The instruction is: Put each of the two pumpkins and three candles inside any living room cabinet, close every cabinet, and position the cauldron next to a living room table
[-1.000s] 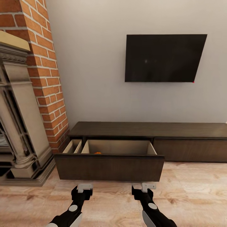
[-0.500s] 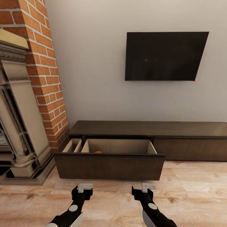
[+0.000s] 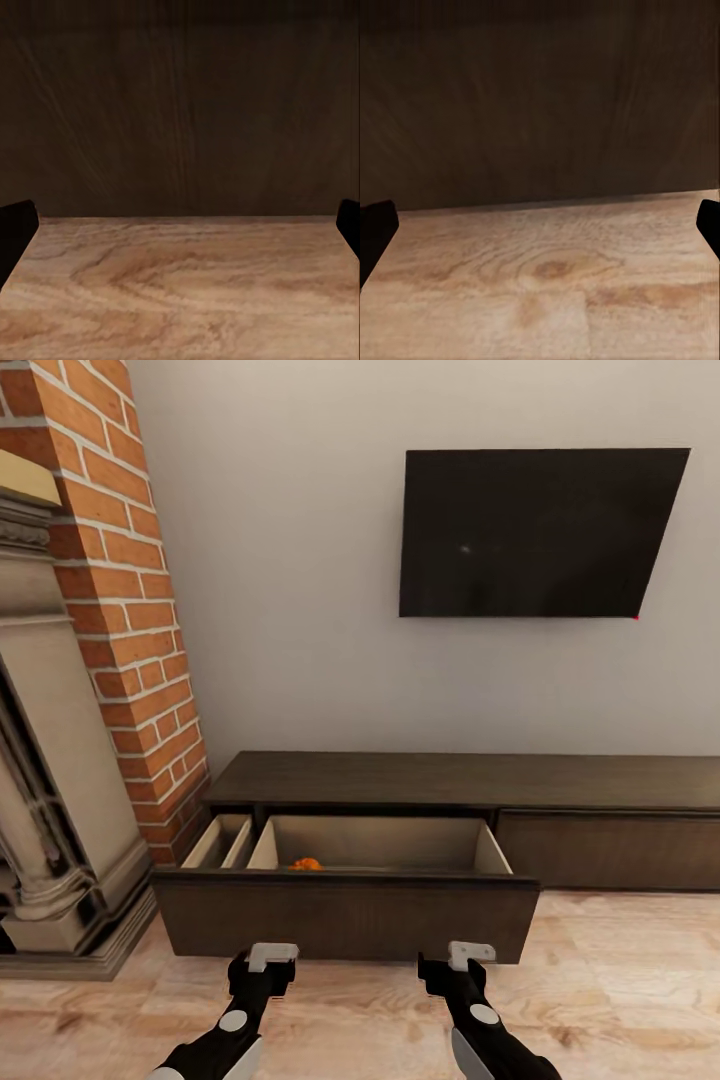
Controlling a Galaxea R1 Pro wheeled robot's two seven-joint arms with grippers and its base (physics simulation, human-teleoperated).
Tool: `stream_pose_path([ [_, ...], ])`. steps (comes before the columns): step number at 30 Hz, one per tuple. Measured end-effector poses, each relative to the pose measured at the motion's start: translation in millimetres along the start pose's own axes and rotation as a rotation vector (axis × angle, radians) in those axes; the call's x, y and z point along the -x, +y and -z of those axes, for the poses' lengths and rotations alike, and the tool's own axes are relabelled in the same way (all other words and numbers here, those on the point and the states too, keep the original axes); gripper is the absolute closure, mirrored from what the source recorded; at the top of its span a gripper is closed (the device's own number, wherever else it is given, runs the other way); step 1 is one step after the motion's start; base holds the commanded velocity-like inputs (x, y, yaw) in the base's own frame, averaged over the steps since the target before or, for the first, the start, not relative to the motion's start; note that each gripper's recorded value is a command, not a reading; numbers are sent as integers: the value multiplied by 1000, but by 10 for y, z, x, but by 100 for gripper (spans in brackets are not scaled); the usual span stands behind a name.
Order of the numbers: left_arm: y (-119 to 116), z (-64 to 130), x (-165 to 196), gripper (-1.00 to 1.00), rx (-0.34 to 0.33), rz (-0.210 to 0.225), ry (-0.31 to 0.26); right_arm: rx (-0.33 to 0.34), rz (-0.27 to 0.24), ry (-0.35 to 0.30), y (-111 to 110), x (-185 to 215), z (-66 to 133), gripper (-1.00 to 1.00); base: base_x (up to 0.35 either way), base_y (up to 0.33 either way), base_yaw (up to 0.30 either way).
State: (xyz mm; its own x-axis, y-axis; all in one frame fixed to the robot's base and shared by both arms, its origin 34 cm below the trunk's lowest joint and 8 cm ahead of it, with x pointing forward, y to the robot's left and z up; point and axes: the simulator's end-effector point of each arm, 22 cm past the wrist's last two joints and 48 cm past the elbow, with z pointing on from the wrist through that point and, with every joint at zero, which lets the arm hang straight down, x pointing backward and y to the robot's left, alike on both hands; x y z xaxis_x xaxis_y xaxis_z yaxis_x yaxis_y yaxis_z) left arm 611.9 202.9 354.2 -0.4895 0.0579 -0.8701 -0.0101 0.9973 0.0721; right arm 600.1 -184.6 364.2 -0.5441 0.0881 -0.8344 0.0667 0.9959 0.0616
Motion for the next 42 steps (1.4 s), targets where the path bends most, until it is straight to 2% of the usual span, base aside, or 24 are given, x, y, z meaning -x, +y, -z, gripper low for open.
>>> stream_pose_path([
  [8, -1, -1, 1, -100, 0, 0, -1, 0, 0, 0, 0, -2, -1, -100, 252, 0, 0],
  [32, -7, -2, 7, -100, 1, 2, -2, 0, 0, 1, 0, -3, -2, -100, 58, 0, 0],
  [42, -13, -55, -224, -100, 0, 0, 39, -4, 1, 42, -19, -224, -71, -100, 2, 0, 0],
])
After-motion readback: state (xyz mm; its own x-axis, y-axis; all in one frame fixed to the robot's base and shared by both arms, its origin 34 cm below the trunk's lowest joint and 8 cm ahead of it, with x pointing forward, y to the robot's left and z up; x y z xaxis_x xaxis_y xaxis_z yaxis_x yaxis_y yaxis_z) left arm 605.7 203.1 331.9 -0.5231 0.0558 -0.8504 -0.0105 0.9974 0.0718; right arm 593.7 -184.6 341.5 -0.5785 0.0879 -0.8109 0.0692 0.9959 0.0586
